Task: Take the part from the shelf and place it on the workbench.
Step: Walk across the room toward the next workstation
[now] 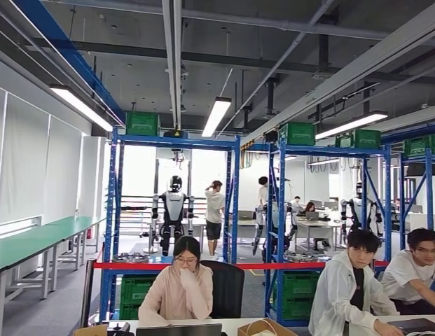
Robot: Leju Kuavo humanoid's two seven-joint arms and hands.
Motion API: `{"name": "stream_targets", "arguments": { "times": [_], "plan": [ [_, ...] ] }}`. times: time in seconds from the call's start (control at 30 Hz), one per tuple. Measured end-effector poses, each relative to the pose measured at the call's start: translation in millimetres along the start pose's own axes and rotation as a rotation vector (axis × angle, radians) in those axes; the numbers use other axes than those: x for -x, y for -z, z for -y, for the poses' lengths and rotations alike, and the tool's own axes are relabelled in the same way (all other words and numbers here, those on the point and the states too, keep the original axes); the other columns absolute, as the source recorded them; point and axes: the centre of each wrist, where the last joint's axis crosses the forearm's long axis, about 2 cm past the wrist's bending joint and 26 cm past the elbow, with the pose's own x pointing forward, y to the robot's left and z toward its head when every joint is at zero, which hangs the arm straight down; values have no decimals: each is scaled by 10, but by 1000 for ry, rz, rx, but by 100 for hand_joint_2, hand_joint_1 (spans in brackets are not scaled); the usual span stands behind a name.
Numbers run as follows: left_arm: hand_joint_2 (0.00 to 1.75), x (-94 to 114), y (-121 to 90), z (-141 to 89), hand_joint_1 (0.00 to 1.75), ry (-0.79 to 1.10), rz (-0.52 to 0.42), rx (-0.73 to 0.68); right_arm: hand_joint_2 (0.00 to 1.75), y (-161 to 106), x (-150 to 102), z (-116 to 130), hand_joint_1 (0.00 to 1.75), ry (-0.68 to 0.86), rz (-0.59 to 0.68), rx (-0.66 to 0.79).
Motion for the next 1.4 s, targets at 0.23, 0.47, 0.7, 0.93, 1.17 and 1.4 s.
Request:
{"name": "stream_targets", "arguments": {
  "times": [0.23, 0.47, 0.7, 0.93, 1.17, 1.4],
  "plan": [
    [0, 67, -37, -8, 0, -15, -19, -15, 0, -264, -6, -111, 0, 13, -82, 18],
    [0, 129, -72, -17, 0, -42, -38, -38, 0, -899, 98, -248, 0, 87, -285, 121],
    [0, 171, -99, 2, 0, -62, -49, -57, 0, -1566, 174, -341, 0, 119, -508, 249],
    [0, 182, -107, 13, 0, -68, -49, -63, 0, -2126, 163, -354, 0, 91, -712, 349],
    [0, 201, -122, 41, 0, -77, -48, -67, 0, -2343, 158, -312, 0, 62, -796, 399],
    [0, 223, -137, 52, 0, -84, -54, -72, 0, -2633, 189, -325, 0, -107, -998, 390]
  ]
}}
